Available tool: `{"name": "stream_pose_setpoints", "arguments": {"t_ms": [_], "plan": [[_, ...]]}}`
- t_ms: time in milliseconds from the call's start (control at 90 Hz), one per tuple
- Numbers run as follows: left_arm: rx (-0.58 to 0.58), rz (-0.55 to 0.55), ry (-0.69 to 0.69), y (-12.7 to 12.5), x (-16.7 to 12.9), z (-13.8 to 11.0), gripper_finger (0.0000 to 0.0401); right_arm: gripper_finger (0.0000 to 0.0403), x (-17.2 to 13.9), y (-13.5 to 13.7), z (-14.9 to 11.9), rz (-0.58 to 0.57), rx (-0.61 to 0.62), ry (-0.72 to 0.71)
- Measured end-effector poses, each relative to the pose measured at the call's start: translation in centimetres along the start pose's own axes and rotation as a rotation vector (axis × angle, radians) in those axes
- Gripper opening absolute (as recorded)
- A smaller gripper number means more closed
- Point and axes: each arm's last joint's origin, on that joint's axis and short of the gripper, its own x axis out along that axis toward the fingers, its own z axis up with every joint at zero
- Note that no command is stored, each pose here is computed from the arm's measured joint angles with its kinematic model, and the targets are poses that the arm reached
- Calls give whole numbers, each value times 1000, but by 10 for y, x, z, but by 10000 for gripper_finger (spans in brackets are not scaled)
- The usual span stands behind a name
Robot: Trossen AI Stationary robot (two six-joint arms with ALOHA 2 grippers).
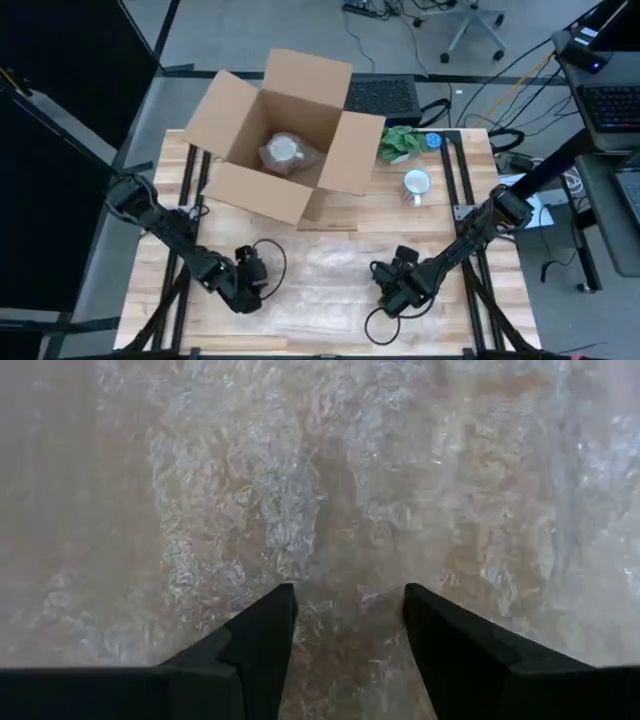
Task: Wrap mug
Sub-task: Wrap the red mug with bubble wrap
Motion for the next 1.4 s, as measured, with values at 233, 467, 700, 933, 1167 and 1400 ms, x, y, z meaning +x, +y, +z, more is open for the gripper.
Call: {"name": "stream_pose_setpoints", "arguments": {"t_ms": [233, 467, 700, 933, 1167, 1400], "plan": [[-20, -3, -11, 5, -18, 14, 180, 180, -38, -19, 9, 13, -22, 34], [-62, -113, -101, 8, -49, 29, 180, 180, -116, -50, 19, 143, 29, -57], [-67, -137, -222, 16, -72, 39, 180, 180, -173, -120, 27, 29, 204, -256], [-98, -172, -271, 17, -80, 43, 180, 177, -161, -198, 33, -17, 410, -158], [-109, -182, -291, 16, -82, 45, 180, 157, -116, -238, 50, 60, 469, -140], [-112, -185, -293, 16, -82, 45, 180, 155, -64, -257, 54, 42, 477, -43]]}}
